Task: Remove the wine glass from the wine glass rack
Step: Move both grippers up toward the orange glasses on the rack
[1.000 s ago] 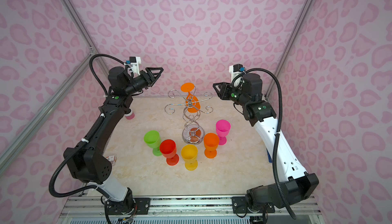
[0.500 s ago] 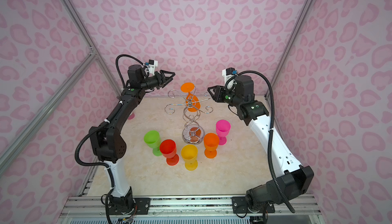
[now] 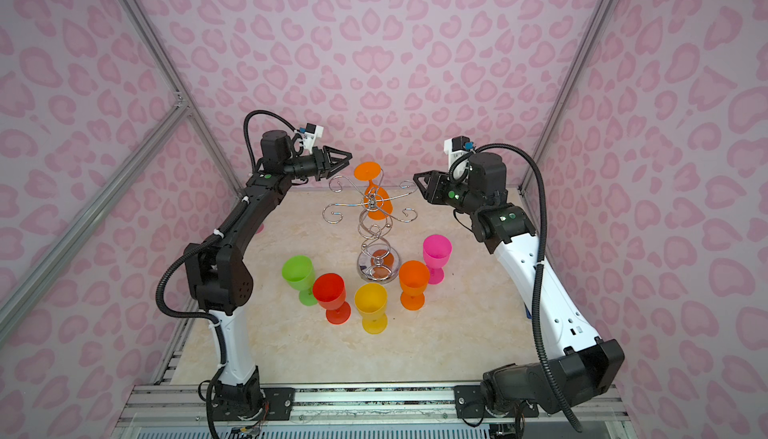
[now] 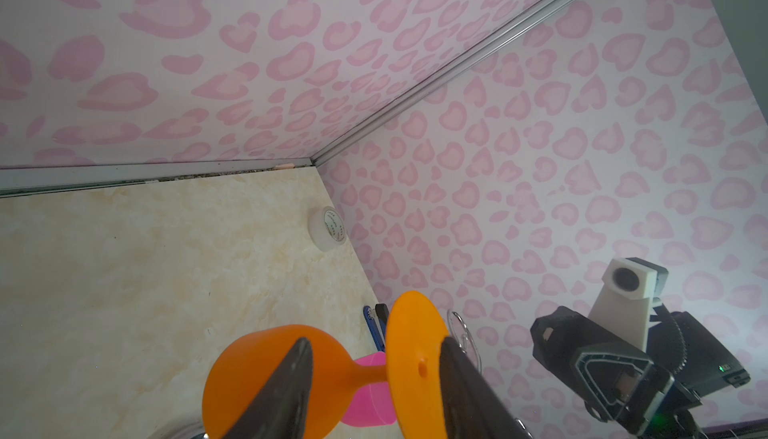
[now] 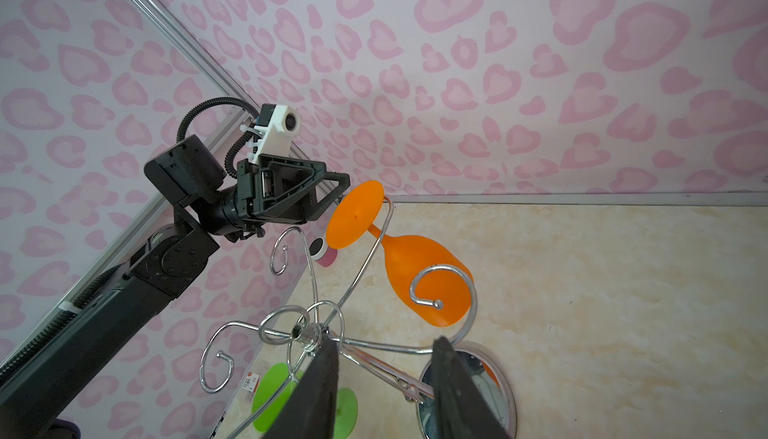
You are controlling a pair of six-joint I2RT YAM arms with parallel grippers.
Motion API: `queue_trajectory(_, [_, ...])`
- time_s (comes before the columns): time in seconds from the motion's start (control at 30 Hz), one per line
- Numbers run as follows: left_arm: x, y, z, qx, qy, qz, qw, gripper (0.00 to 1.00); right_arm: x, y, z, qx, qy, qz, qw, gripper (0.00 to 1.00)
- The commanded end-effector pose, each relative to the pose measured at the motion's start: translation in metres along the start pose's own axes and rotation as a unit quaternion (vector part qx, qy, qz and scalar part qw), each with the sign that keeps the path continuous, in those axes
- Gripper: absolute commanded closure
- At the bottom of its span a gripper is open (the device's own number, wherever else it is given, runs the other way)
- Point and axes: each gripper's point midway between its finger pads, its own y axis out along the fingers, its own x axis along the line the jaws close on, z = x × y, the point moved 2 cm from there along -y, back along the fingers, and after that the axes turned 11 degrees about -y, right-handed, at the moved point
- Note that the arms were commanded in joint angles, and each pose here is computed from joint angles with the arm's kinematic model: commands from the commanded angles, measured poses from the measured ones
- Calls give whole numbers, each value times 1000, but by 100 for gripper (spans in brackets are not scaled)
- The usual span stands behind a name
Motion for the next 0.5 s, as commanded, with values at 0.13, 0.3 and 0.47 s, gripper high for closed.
queue_trajectory(0.13, [-4, 8, 15, 42, 11, 20, 999, 53, -3, -7, -6, -19, 2, -1, 1000, 62])
queue_trajectory(0.3, [-3, 8, 20, 54, 11, 22, 998, 57, -4, -10, -9, -25, 7, -2, 1000, 62])
queue_trajectory(0.47, [-7, 8, 23, 62, 15, 28, 998, 61, -11, -6, 0, -16, 17, 1, 1000, 62])
